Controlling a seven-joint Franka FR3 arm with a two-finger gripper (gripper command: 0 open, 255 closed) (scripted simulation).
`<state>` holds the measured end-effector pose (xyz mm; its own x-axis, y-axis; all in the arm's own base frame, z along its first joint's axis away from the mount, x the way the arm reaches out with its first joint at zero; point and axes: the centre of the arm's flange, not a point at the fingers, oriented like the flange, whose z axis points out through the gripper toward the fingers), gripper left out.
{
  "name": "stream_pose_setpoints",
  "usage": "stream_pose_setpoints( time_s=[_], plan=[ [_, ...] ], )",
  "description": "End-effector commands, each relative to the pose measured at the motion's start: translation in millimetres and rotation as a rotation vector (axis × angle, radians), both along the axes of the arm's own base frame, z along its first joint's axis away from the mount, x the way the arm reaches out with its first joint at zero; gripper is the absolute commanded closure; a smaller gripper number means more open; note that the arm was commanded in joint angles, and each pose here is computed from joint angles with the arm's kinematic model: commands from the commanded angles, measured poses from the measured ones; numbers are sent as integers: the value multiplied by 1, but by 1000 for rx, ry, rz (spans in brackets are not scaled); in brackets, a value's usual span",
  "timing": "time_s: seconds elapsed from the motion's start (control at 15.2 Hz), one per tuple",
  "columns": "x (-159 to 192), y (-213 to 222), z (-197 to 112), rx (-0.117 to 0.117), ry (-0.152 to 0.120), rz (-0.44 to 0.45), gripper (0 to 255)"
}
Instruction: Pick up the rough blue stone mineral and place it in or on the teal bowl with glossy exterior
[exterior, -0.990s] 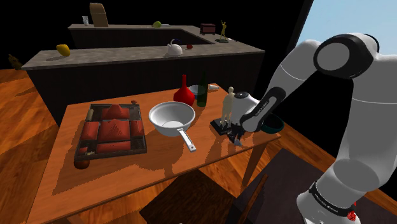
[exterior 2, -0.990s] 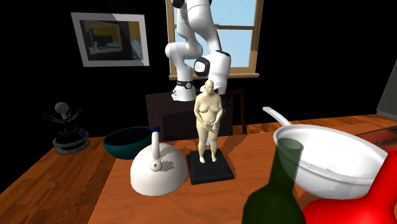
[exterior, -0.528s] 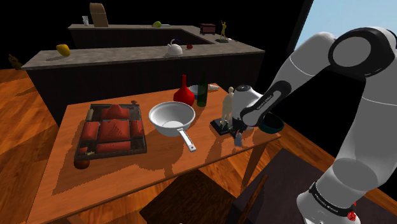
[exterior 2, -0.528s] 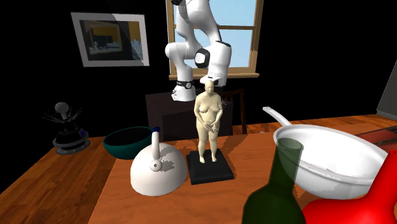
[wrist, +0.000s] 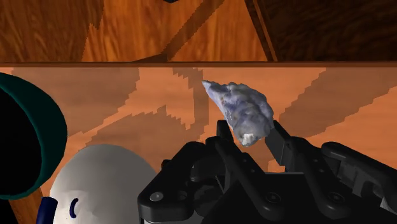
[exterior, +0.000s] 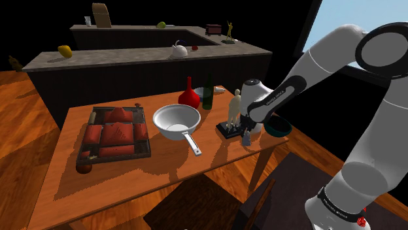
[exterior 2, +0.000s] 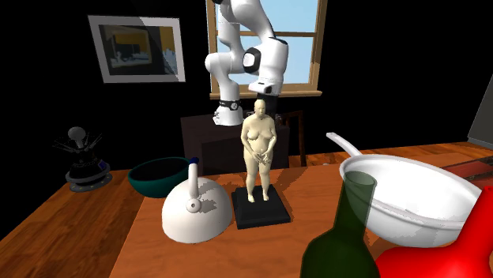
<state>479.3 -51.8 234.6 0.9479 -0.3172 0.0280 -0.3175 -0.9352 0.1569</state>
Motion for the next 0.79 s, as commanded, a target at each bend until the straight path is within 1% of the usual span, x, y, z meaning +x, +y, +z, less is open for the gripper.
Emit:
stream_pose_setpoints(
  time_s=[0.0,0.4,0.46,0.73],
  plan=[
    [1,0,11,0,0,0,255],
    [1,0,42,0,0,0,255],
    [1,0,43,0,0,0,255],
    [-8,-52,45,0,0,0,255]
  ],
)
